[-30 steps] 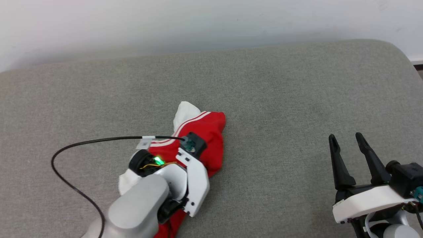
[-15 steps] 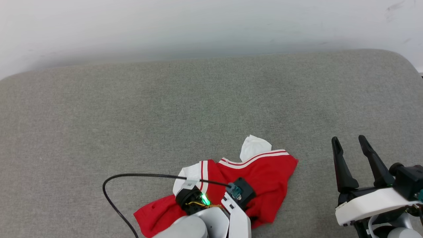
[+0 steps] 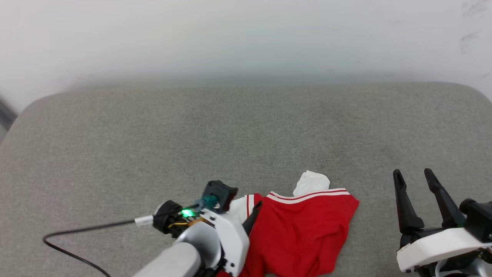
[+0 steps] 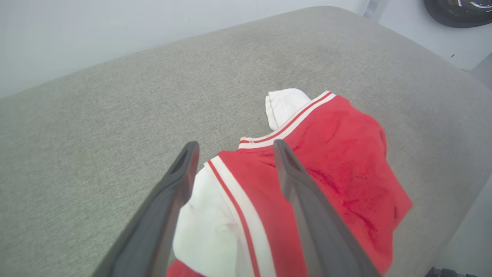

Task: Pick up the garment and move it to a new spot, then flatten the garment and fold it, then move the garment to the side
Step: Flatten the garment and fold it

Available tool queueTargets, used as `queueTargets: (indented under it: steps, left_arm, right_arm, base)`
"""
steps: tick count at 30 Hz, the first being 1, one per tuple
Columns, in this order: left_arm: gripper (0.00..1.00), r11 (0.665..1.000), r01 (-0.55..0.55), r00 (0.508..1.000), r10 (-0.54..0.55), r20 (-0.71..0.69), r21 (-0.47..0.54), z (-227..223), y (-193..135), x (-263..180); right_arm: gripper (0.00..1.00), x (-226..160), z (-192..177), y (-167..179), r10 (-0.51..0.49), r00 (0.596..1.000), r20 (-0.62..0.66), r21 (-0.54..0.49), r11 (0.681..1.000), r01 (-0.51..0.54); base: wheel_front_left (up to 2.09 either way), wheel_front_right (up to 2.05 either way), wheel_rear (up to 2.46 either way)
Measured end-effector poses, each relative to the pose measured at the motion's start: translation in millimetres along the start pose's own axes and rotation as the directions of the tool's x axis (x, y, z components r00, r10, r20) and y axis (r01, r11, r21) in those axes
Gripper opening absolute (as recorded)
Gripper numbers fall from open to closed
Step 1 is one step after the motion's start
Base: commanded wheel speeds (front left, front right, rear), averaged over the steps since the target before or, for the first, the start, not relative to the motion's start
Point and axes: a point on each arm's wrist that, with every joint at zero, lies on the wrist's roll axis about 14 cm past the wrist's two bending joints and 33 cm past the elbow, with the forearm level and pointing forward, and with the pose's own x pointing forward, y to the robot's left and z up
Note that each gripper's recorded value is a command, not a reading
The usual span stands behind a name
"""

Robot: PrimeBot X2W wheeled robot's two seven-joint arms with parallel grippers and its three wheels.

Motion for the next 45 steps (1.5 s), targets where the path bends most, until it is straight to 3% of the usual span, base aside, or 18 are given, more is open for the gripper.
queueTargets:
  steps: [8, 17, 20, 21, 23, 27, 30, 33, 39, 45]
  left_arm:
    - [1.0, 0.999, 0.017, 0.952, -0.006, -0.307, 0.033, -38.9, 42.6, -0.7]
    - [1.0, 0.987, 0.143, 0.759, -0.061, -0.649, 0.075, -105.0, 52.3, -2.7]
    - [0.11, 0.982, 0.171, 0.725, -0.075, -0.685, 0.074, -111.0, 50.8, -0.5]
    - [0.0, 0.981, 0.177, 0.722, -0.073, -0.688, 0.081, -111.6, 50.7, 0.5]
    - [0.0, 0.982, 0.174, 0.739, -0.079, -0.669, 0.077, -109.1, 49.6, 3.7]
    - [0.0, 0.989, 0.115, 0.841, -0.05, -0.538, 0.089, -87.1, 52.7, 13.7]
    - [0.0, 0.996, 0.022, 0.918, 0.015, -0.397, 0.089, -54.6, 69.0, 16.7]
    - [0.0, 0.993, -0.104, 0.951, 0.116, -0.286, 0.057, -32.8, 94.1, 5.7]
    - [0.0, 0.935, -0.352, 0.893, 0.318, -0.317, -0.053, -64.4, 143.2, -48.8]
    - [0.0, 0.858, -0.486, 0.82, 0.383, -0.425, -0.166, -115.7, 149.5, -87.9]
  right_arm:
    - [1.0, 6.2, -13.3, 3.4, 0.011, 0.999, -0.04, 0.01, 1.0, -0.01]
    - [1.0, 9.7, -30.8, -12.7, -0.038, 0.996, -0.084, 0.018, 0.999, 0.039]
    - [1.0, 8.5, -33.8, -17.7, -0.054, 0.995, -0.09, 0.02, 0.998, 0.056]
    - [1.0, 8.5, -34.4, -18.9, -0.057, 0.994, -0.091, 0.02, 0.998, 0.059]
    - [1.0, 9.2, -34.4, -19.5, -0.059, 0.994, -0.09, 0.021, 0.998, 0.061]
    - [1.0, 8.4, -32.7, -20.8, -0.063, 0.995, -0.083, 0.028, 0.997, 0.065]
    - [1.0, 8.8, -30.6, -20.2, -0.06, 0.995, -0.079, 0.028, 0.998, 0.062]
    - [1.0, 8.9, -30.2, -15.7, -0.046, 0.996, -0.081, 0.032, 0.998, 0.049]
    - [1.0, 11.3, -27.6, -7.9, -0.021, 0.997, -0.077, 0.041, 0.999, 0.024]
    - [1.0, 12.9, -32.5, -7.4, -0.018, 0.995, -0.096, 0.041, 0.999, 0.022]
  base:
    - [0.0, 0.0, 0.0]
    - [0.0, 0.0, 0.0]
    - [0.0, 0.0, 0.0]
    - [0.0, 0.0, 0.0]
    - [0.0, 0.0, 0.0]
    - [0.0, 0.0, 0.0]
    - [0.0, 0.0, 0.0]
    - [0.0, 0.0, 0.0]
    - [0.0, 0.0, 0.0]
    - [0.0, 0.0, 0.0]
